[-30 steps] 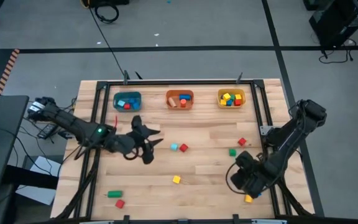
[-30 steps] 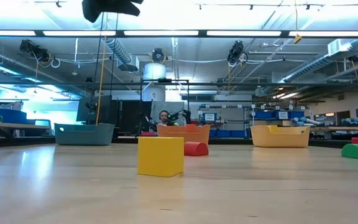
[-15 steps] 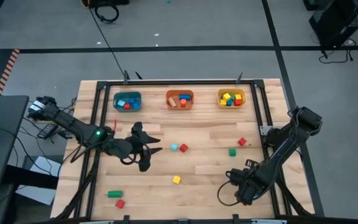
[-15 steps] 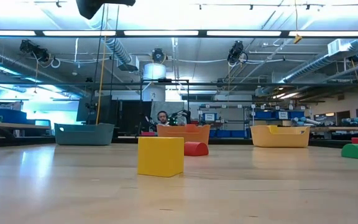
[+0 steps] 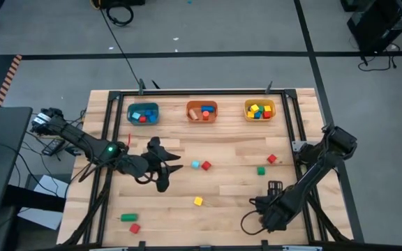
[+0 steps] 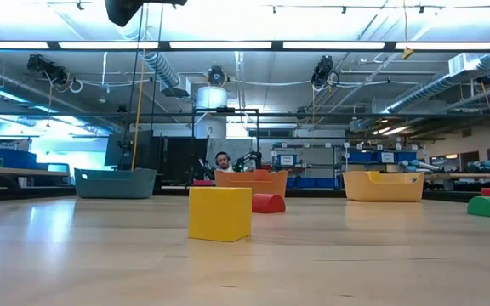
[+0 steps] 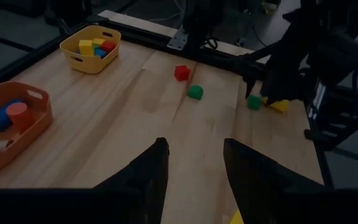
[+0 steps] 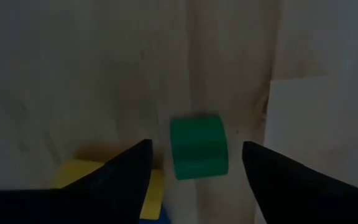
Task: Sort blocks by size
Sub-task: Put the green half-circle block into the blue bin
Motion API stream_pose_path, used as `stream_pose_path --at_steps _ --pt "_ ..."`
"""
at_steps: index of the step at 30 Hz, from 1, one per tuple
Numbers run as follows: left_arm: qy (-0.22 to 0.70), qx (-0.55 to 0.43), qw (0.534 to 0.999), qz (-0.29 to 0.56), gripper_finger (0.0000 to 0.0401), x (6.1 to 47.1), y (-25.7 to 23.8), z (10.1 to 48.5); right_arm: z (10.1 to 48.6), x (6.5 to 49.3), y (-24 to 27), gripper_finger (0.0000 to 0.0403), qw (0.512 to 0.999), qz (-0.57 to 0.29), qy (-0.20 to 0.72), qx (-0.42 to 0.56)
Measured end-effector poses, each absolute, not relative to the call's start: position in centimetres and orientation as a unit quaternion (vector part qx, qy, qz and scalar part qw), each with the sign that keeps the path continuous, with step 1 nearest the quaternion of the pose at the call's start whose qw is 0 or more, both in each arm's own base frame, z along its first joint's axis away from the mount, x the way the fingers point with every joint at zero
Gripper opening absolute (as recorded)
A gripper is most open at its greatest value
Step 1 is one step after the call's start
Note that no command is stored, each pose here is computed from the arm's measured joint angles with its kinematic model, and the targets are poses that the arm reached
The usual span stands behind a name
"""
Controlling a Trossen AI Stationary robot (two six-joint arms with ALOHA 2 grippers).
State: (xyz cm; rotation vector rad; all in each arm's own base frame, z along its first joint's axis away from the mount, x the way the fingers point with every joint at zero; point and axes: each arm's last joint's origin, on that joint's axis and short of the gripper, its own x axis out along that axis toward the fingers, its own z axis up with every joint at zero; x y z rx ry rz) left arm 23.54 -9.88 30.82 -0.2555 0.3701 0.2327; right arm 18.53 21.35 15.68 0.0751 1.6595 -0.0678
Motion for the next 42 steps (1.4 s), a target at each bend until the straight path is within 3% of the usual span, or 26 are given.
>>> stream_pose_path --at_steps 7,15,18,24,30,34,42 --pt "0.184 -0.125 0.968 0.115 0.0163 23.5 -9.9 30.8 13.8 18.8 21.7 0.0242 0.656 -0.028 0.754 0.002" --pt "0.185 -0.123 0.968 0.116 0.0163 23.5 -9.9 30.8 13.2 19.0 22.0 0.0145 0.650 -0.040 0.758 0.025" --pt "0.185 -0.123 0.968 0.117 0.0163 23.5 -9.8 30.8 14.2 18.9 21.7 0.0147 0.667 -0.065 0.740 0.051" --pt "0.187 -0.121 0.967 0.126 0.0163 23.9 -9.6 30.5 18.4 19.3 20.3 0.0147 0.786 -0.171 0.580 0.128" --pt "0.181 -0.068 0.971 0.143 0.0163 25.6 -9.2 29.8 23.4 20.6 17.3 0.0147 0.888 -0.255 0.333 0.190" --pt "0.159 0.011 0.974 0.164 0.0163 27.3 -8.5 29.5 26.5 21.9 14.3 0.0147 0.908 -0.297 0.205 0.214" --pt "0.096 0.155 0.960 0.214 0.0163 30.2 -5.9 30.2 31.7 25.2 8.3 0.0147 0.924 -0.286 0.096 0.236"
